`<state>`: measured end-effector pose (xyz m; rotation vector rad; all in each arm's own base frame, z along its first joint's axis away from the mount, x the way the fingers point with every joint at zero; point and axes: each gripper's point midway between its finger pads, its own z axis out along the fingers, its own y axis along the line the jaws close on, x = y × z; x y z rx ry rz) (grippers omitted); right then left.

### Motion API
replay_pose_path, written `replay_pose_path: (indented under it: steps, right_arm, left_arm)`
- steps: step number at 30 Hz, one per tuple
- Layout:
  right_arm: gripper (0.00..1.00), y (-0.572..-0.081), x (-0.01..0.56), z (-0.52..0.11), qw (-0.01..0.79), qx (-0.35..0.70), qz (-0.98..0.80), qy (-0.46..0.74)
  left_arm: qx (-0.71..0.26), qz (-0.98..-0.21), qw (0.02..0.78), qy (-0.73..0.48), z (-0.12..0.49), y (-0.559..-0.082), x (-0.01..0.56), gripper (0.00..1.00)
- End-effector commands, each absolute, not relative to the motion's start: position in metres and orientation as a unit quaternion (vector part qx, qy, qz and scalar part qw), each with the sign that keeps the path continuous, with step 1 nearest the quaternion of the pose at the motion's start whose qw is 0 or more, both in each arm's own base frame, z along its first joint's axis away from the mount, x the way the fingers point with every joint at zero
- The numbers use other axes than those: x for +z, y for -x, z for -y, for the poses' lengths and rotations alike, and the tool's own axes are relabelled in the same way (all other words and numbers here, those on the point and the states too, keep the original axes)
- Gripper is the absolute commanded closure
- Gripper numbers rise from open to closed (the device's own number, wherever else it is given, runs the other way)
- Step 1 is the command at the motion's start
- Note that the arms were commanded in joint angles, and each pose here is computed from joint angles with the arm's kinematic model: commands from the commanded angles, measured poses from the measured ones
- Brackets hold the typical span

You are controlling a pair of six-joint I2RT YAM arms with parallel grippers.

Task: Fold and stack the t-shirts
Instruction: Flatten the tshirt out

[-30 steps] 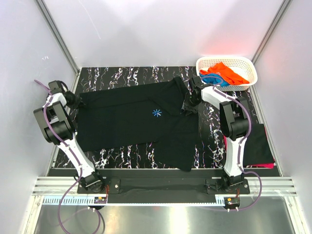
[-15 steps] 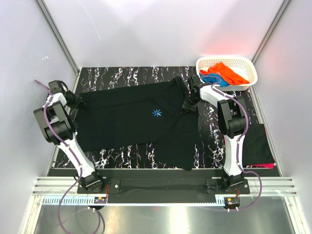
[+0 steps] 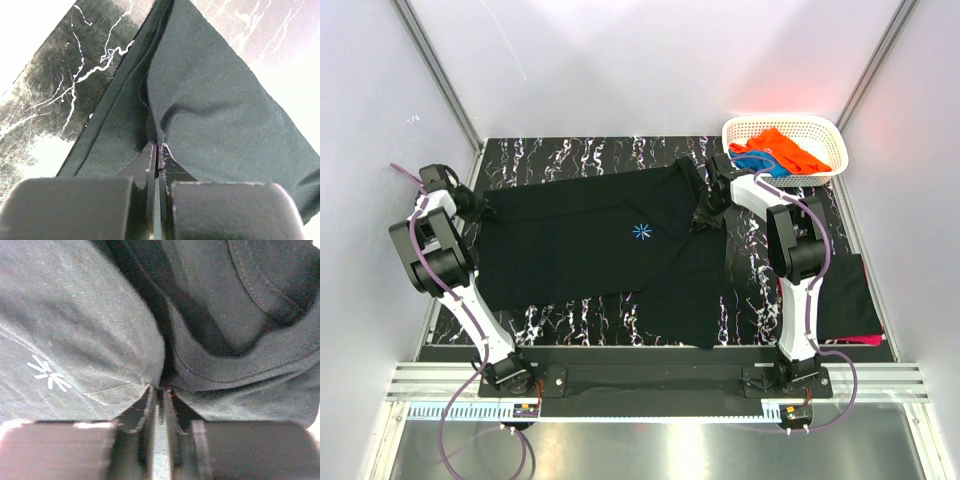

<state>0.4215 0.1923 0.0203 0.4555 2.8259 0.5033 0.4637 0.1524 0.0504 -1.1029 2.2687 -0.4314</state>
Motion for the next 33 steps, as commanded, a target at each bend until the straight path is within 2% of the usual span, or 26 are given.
replay_pose_path:
  steps: [1,3,7,12,16,19,21,22,23,26,31,33]
  right_arm:
    - [0.88,-0.433,0.06,-0.196,0.157,0.198,-0.954,-0.159]
    - [0.95,-0.434,0.061,-0.197,0.157,0.2,-0.954,-0.161]
    - [1.0,-0.436,0.065,-0.199,0.159,0.205,-0.952,-0.163]
    - [1.0,-0.433,0.073,-0.197,0.158,0.201,-0.953,-0.161]
    - [0.85,-0.431,0.072,-0.2,0.149,0.208,-0.955,-0.152]
    - [0.89,-0.432,0.073,-0.203,0.146,0.213,-0.954,-0.151]
    - [0.88,-0.434,0.074,-0.203,0.147,0.214,-0.953,-0.156]
    - [0.85,-0.434,0.075,-0.205,0.145,0.218,-0.952,-0.155]
    - [0.74,-0.434,0.075,-0.205,0.145,0.219,-0.952,-0.157]
    - [0.73,-0.433,0.072,-0.205,0.142,0.219,-0.953,-0.155]
    - [0.99,-0.434,0.074,-0.206,0.143,0.222,-0.951,-0.159]
    - [0.98,-0.435,0.074,-0.208,0.141,0.225,-0.951,-0.157]
  left_arm:
    - [-0.174,-0.837,0.34,0.392,-0.156,-0.483,0.09,1.0]
    - [-0.175,-0.836,0.34,0.393,-0.156,-0.483,0.09,1.0]
    - [-0.176,-0.837,0.34,0.392,-0.156,-0.484,0.09,1.0]
    - [-0.176,-0.835,0.344,0.391,-0.156,-0.485,0.094,1.0]
    - [-0.177,-0.835,0.343,0.391,-0.156,-0.484,0.094,1.0]
    - [-0.178,-0.836,0.34,0.391,-0.154,-0.482,0.093,1.0]
    - [-0.177,-0.837,0.34,0.391,-0.154,-0.48,0.092,1.0]
    - [-0.178,-0.838,0.339,0.39,-0.153,-0.479,0.091,1.0]
    - [-0.177,-0.837,0.34,0.39,-0.153,-0.48,0.092,1.0]
    - [-0.179,-0.837,0.338,0.39,-0.152,-0.479,0.092,1.0]
    - [-0.181,-0.836,0.339,0.391,-0.152,-0.479,0.093,1.0]
    - [-0.179,-0.836,0.34,0.391,-0.153,-0.479,0.094,1.0]
